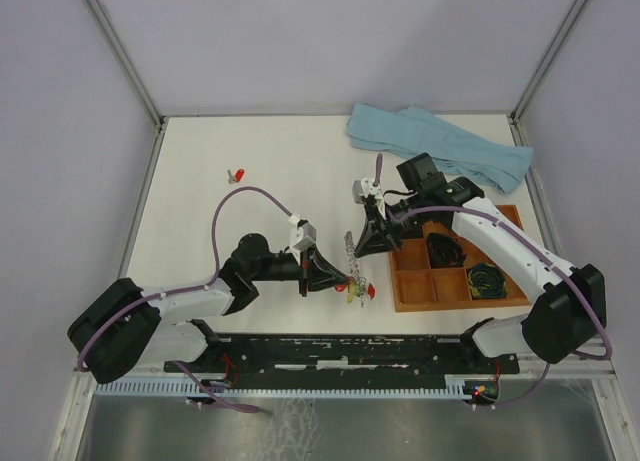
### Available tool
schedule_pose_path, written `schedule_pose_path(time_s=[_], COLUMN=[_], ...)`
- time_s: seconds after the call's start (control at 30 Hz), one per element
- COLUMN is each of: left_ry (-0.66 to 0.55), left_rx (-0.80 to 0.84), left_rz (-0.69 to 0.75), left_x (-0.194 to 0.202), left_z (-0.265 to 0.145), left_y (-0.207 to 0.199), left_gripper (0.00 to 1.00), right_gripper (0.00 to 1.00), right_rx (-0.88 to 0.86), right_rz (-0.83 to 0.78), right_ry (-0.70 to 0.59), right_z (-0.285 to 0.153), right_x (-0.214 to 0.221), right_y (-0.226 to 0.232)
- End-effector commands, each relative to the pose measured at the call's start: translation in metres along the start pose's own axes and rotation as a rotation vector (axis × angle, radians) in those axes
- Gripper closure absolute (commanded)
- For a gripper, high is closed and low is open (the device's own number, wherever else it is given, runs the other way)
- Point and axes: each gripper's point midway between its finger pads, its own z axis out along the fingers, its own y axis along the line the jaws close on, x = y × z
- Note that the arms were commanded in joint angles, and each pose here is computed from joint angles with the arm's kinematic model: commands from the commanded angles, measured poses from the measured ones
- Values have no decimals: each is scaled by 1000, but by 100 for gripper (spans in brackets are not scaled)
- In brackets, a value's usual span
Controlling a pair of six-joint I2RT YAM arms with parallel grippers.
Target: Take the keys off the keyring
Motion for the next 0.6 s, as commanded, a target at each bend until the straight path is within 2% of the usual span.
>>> schedule_pose_path(time_s=[0.0,0.13,0.4,0.57], left_ry=[10,42,9,-39], left_rx=[-14,-49,-67,-53], left_rz=[-135,-178,-260,-366], left_x=[-7,-7,-24,-38], left_z=[3,4,6,7], left_y=[-2,2,0,-2], left_gripper=[97,97,97,97], right_gripper=[96,95,95,88], right_rx=[12,24,78,134], right_rz=[-37,-38,-13,21], right_ry=[-37,-28,-7,-5], right_z=[2,3,3,2], right_x=[-12,-10,-7,-8], right_y=[-8,-11,-22,-32])
